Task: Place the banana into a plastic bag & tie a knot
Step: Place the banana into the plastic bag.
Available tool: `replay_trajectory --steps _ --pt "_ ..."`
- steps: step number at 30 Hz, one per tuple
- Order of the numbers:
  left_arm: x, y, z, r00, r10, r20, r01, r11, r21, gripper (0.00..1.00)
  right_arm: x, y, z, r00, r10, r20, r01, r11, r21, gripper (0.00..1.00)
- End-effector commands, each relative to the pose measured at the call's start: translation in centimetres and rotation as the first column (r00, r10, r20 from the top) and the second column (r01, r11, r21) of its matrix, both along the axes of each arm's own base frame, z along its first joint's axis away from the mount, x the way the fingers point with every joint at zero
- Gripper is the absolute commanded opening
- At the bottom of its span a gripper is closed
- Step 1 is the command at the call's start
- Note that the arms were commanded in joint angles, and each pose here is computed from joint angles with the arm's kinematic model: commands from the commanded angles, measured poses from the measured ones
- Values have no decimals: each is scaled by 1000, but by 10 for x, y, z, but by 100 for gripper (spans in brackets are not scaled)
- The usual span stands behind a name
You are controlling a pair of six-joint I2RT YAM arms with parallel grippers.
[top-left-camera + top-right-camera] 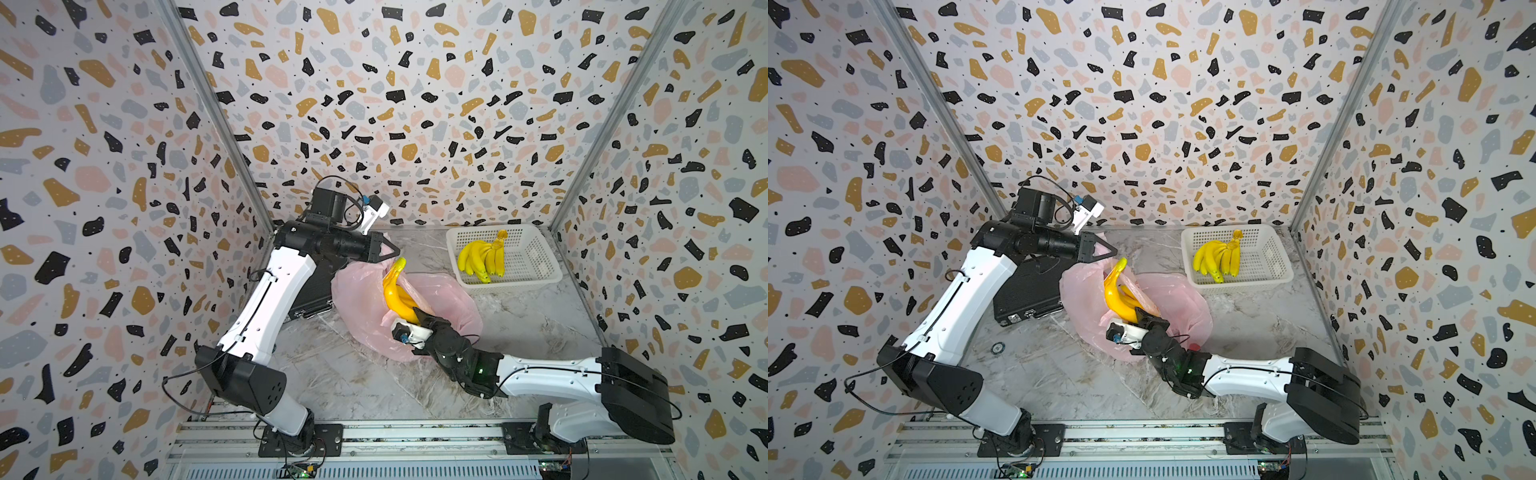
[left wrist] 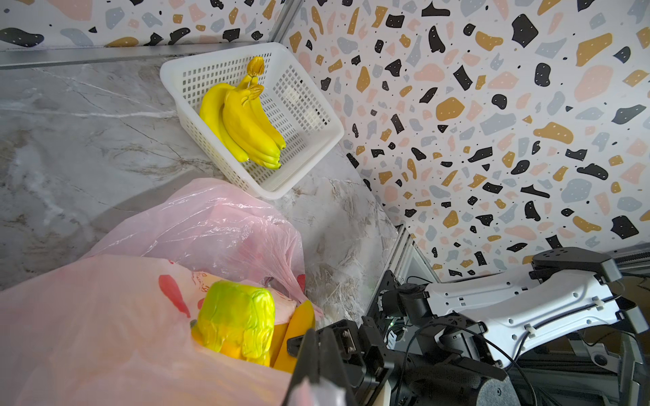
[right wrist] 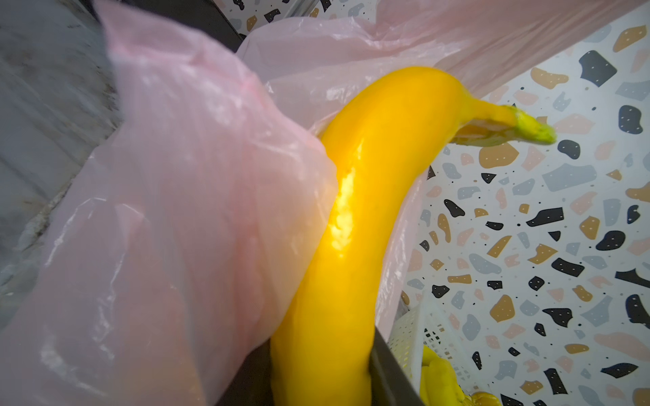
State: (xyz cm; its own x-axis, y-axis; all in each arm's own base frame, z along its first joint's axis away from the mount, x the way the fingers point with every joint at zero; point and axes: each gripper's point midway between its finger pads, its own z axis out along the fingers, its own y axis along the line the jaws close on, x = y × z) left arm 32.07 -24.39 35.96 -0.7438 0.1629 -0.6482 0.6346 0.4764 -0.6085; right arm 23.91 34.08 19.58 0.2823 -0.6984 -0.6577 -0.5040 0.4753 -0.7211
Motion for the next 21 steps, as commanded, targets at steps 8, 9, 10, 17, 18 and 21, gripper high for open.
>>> replay_trajectory --steps 8,9,10,17,18,21 --pt "-7 -1 19 997 -35 63 37 999 -30 0 -1 17 2 996 0 85 8 995 -96 0" --pt "-7 -1 19 997 -35 65 37 999 -30 0 -3 19 1 998 18 63 -11 994 -106 0" --pt "-8 0 19 997 -36 66 38 999 -29 0 -5 21 0 999 29 44 -24 994 -111 0" --pt "-9 2 20 997 -30 71 31 999 -24 0 -3 22 -14 999 38 2 -36 970 -240 0" --pt "-9 3 20 997 -29 71 31 999 -23 0 -1 21 -15 1000 25 17 -20 968 -248 0" --pt "-8 5 21 997 -21 75 23 1000 -17 0 1 17 -7 997 5 82 14 972 -234 0"
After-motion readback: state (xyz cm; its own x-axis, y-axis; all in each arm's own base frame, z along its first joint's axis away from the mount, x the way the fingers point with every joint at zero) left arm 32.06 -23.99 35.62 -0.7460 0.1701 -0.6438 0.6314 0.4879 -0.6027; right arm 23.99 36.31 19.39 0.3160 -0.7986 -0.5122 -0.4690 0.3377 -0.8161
